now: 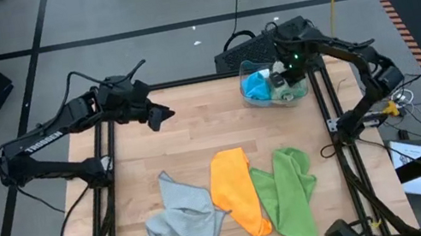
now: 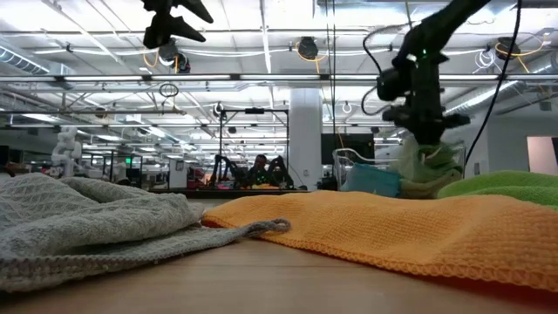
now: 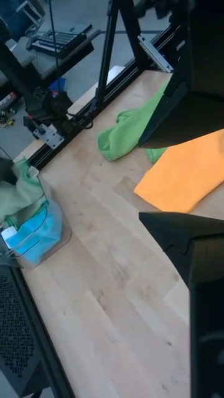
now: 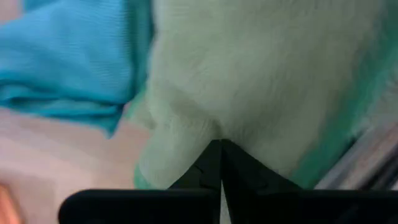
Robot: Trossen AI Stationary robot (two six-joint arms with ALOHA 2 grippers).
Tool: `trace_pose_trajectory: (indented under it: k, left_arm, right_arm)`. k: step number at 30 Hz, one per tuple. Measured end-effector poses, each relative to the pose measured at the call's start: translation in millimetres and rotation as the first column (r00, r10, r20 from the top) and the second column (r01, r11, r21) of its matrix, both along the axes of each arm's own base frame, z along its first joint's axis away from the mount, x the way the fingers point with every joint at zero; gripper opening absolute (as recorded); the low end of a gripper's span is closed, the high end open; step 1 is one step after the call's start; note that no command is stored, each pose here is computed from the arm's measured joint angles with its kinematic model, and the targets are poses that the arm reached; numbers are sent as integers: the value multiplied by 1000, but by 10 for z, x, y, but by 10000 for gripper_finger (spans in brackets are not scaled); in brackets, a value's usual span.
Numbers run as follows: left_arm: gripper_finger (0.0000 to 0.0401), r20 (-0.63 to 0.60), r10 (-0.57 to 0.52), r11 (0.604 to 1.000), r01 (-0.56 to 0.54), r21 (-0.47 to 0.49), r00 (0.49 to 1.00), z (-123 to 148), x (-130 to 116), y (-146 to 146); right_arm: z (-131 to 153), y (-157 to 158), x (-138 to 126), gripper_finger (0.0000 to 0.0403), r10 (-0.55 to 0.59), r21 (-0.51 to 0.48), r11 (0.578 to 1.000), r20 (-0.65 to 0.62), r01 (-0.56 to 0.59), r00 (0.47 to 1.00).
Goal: Fold microfiber towels
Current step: Put the light green microfiber towel into the transparent bin
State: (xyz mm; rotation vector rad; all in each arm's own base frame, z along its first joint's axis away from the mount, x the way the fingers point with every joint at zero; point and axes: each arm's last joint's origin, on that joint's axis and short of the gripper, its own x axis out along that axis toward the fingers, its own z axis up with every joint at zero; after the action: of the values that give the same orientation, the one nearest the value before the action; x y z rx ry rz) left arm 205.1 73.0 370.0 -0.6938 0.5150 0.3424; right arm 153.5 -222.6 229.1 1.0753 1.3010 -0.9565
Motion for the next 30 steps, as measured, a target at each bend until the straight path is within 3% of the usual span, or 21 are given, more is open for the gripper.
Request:
trace_pose_trajectory:
  k: [8, 13, 17, 30]
  left_arm:
    - [175, 1, 6, 1000, -6, -7, 1000, 0, -1, 2]
    - [175, 1, 11, 1000, -11, -9, 1000, 0, -3, 8]
    - [175, 1, 20, 1000, -19, -21, 1000, -2, -4, 8]
    - [175, -1, 9, 1000, -9, -5, 1000, -1, -4, 8]
  right_arm:
    - [-537, -14, 1, 0, 0, -5, 1000, -23, 0, 1000]
    - [-655, -27, 3, 0, 8, 6, 1000, -58, -8, 998]
    - [-523, -39, 11, 0, 16, -24, 1000, -37, -17, 999]
    - [357, -59, 9, 0, -37, -217, 974, 124, 64, 992]
